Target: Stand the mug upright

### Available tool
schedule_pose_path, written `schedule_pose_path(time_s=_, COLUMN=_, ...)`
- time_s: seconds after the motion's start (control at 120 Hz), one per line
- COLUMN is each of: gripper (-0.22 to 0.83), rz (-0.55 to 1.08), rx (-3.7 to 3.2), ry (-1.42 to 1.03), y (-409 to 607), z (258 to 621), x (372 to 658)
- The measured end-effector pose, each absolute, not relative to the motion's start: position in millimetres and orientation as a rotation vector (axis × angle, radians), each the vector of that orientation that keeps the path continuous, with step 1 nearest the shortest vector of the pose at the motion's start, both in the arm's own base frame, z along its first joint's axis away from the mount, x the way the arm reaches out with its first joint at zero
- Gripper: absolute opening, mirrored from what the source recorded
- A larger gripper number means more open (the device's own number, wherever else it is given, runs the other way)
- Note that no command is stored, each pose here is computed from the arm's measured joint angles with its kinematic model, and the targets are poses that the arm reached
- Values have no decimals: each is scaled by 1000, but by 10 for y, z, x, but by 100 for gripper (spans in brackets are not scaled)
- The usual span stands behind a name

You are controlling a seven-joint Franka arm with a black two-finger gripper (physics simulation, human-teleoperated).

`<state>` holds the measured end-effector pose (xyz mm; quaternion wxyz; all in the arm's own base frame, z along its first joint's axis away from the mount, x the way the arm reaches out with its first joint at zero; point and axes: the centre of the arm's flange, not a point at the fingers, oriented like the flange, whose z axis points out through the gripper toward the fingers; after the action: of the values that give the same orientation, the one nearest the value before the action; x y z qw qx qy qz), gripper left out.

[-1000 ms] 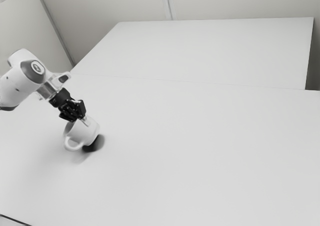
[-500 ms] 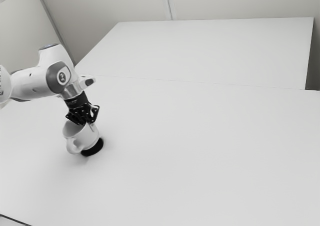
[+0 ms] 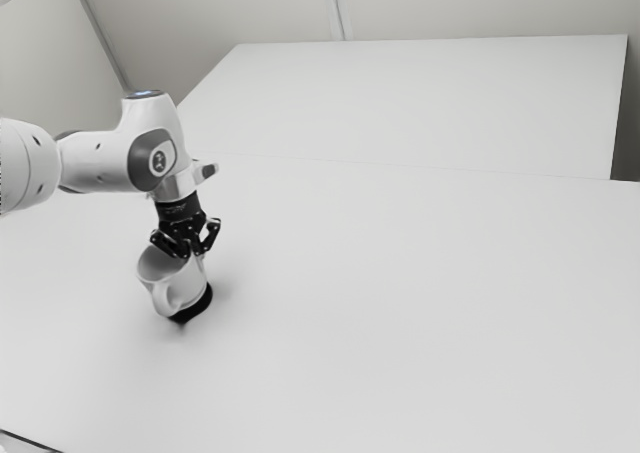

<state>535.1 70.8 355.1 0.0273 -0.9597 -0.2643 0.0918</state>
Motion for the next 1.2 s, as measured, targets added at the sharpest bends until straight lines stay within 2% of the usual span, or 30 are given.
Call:
schedule_pose_path(time_s=0.4, gripper=-16, rz=353, rx=-2913, ry=-1011, y=579, z=3348, x=5405)
schedule_pose_path(time_s=0.583, gripper=23, rz=358, rx=-2921, ry=-1056, y=564, z=3355, x=5418)
schedule_pose_path(time_s=0.717, gripper=41, rz=345, rx=-2932, ry=-1063, y=559, z=3442, x=5443)
schedule_pose_path(time_s=0.842, gripper=50, rz=342, rx=-2955, ry=-1059, y=551, z=3609, x=5432)
schedule_pose_path(time_s=1.0, gripper=56, rz=331, rx=-2996, ry=-1034, y=543, z=3938, x=5442)
schedule_pose_path(time_s=1.2, gripper=59, rz=180, rx=-3061, ry=-863, y=589, z=4588, x=5609)
